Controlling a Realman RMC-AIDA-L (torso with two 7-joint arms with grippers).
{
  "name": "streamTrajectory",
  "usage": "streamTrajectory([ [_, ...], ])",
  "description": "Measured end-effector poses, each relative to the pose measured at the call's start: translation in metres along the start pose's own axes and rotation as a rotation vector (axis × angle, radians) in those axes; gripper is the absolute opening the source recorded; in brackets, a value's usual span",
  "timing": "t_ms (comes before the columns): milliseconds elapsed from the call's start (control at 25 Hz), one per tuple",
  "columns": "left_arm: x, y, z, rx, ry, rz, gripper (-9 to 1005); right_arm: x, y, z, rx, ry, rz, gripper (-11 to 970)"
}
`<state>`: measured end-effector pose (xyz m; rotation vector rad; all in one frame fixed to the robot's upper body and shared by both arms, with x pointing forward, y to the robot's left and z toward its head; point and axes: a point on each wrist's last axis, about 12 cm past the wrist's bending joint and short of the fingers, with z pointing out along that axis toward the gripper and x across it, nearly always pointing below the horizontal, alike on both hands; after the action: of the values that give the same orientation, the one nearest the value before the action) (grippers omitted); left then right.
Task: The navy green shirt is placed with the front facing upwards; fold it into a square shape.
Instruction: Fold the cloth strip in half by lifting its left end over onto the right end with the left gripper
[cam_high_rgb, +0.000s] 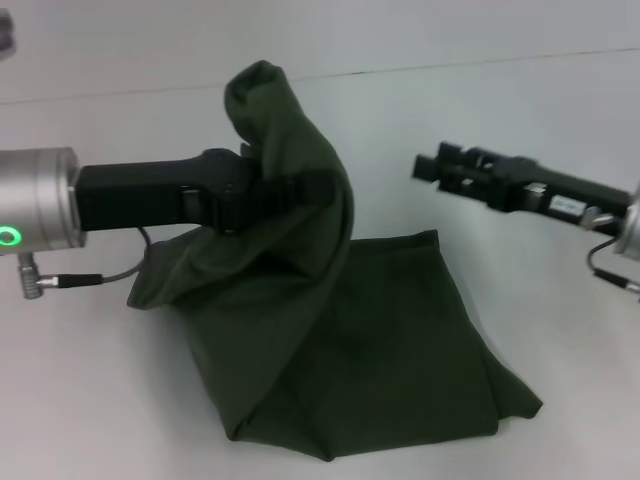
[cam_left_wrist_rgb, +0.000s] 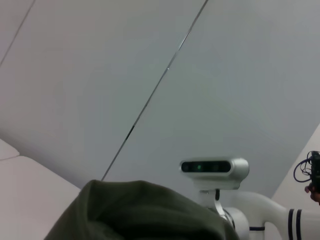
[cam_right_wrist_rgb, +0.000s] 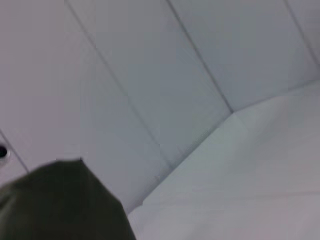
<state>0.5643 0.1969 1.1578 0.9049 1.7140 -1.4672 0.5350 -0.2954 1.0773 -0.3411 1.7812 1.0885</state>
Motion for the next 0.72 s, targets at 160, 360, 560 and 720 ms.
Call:
streamTrajectory([
  [160,0.003,0.003,0.013,0.005,0.017,-0.012,45,-0.007,-0.004,-0.014,0.019,-0.055,0.002,815],
  [360,0.010,0.008,0.026,0.015,0.031,-0.032,59,-0.010,-0.006,-0.022,0.034,-0.093,0.002,815],
  [560,0.014,0.009,0.035,0.033,0.035,-0.040,74,-0.013,-0.007,-0.027,0.043,-0.111,-0.003,814],
  [720,0.021,0.010,0.043,0.039,0.033,-0.046,85,-0.014,-0.008,-0.028,0.045,-0.114,-0.004,814],
])
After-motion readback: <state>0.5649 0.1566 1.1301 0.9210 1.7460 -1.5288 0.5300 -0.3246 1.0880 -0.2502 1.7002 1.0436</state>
